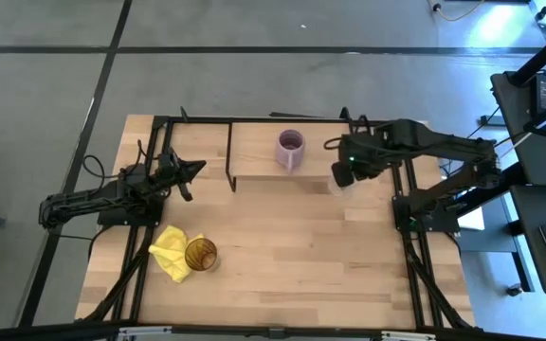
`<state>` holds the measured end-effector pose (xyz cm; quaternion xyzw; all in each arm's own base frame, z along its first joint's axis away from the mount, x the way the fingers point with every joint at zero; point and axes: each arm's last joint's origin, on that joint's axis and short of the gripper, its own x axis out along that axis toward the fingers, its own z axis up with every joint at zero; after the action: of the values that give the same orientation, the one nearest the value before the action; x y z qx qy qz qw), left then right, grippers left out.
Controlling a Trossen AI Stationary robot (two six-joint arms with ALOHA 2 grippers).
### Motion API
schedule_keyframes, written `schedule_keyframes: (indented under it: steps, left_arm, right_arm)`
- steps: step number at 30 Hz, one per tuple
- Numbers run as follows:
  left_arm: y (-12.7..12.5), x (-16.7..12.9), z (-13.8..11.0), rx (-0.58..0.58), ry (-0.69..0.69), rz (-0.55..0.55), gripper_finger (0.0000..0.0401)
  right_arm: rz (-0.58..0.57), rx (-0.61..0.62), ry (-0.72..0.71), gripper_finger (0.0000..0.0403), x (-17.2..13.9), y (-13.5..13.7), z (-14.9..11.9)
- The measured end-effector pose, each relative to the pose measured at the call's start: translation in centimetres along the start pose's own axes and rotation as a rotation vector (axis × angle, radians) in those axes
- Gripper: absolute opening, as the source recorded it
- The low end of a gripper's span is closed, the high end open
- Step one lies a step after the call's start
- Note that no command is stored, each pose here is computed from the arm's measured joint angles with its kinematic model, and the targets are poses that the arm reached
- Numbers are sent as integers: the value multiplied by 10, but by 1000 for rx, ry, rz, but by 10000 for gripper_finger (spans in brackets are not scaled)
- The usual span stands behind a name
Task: Stack small to large cups/mugs on shelf
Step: Put the transparent mug on the shelf
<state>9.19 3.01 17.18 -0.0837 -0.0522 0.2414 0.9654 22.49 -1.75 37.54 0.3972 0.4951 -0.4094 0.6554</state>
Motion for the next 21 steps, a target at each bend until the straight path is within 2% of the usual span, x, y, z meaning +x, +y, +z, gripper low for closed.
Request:
schedule_keyframes:
  steps: [4, 11, 16, 21]
  left_arm:
    - [0, 0, 0, 0, 0, 0, 0]
    - [0, 0, 0, 0, 0, 0, 0]
    - [0, 0, 0, 0, 0, 0, 0]
    - [0, 0, 0, 0, 0, 0, 0]
  right_arm:
    - [5, 10, -13, 6, -1, -4, -2]
    - [-10, -70, -146, 4, -12, 0, 8]
    - [-56, -109, -130, 4, -1, 7, 16]
    - [-88, -117, -73, 4, 11, 4, 37]
